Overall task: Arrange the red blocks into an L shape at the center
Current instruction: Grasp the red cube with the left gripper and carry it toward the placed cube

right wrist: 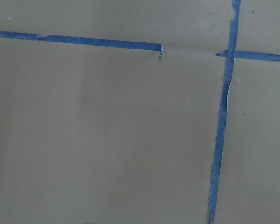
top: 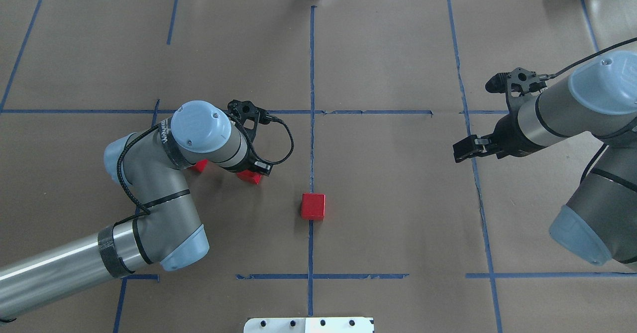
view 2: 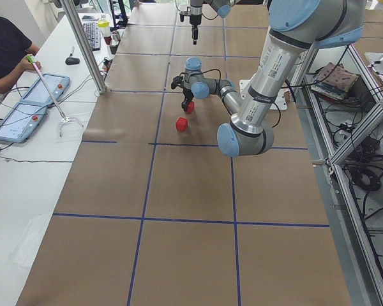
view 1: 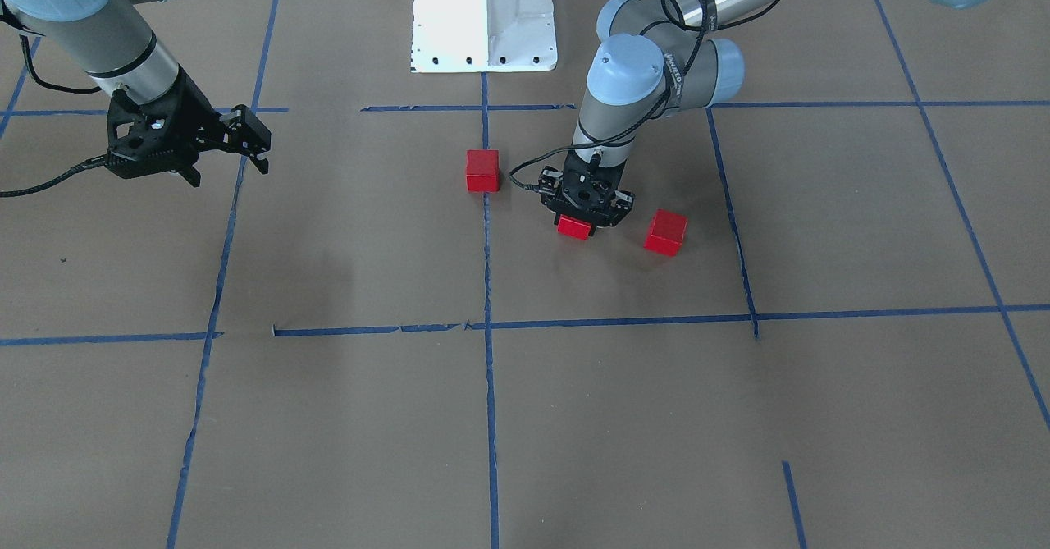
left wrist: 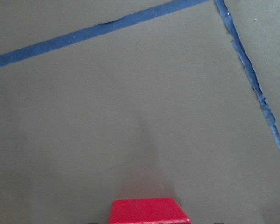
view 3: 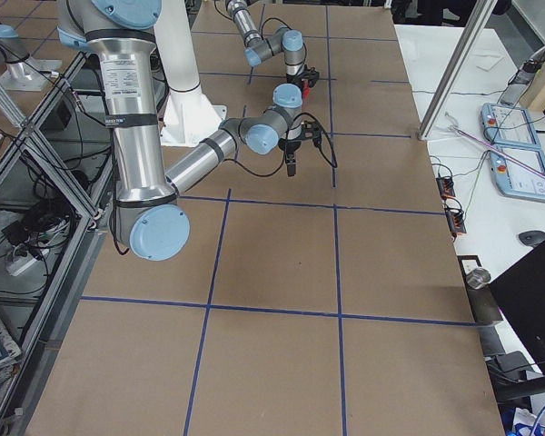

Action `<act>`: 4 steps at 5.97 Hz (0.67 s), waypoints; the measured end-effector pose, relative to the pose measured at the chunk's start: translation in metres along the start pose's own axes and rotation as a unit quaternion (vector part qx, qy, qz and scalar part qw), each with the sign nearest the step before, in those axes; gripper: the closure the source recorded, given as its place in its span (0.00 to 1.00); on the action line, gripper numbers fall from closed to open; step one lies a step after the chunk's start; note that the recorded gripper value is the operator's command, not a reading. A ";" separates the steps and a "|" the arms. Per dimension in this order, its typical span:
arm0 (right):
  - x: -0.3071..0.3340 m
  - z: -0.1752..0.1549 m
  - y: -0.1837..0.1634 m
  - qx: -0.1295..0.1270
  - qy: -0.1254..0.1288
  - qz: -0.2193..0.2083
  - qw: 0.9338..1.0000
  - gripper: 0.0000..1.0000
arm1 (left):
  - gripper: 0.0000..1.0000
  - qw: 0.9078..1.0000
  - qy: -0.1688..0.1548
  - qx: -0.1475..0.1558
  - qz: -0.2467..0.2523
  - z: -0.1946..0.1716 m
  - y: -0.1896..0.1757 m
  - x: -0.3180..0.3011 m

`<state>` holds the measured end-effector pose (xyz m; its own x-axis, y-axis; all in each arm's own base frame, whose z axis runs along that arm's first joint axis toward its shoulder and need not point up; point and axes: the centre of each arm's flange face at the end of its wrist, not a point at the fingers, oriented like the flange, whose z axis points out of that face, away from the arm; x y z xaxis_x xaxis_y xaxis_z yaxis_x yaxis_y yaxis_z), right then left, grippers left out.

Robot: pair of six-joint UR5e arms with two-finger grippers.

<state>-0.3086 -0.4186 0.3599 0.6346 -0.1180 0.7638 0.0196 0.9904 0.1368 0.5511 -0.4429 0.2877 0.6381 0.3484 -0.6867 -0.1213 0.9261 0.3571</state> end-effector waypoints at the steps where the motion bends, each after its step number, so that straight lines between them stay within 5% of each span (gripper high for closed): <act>1: 0.000 0.000 0.000 0.000 0.000 0.000 1.000 0.00 | 1.00 1.000 -0.010 0.000 -0.009 -0.006 -0.009 0.003; 4: 0.000 -0.001 0.000 0.000 0.000 0.001 1.000 0.00 | 1.00 0.986 -0.028 0.005 -0.166 -0.042 -0.038 0.070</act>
<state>-0.3077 -0.4184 0.3596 0.6340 -0.1160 0.7646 0.0184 0.9907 0.1350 0.5690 -0.4477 0.1995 0.6824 0.0181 -0.7308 0.1082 0.9862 0.1255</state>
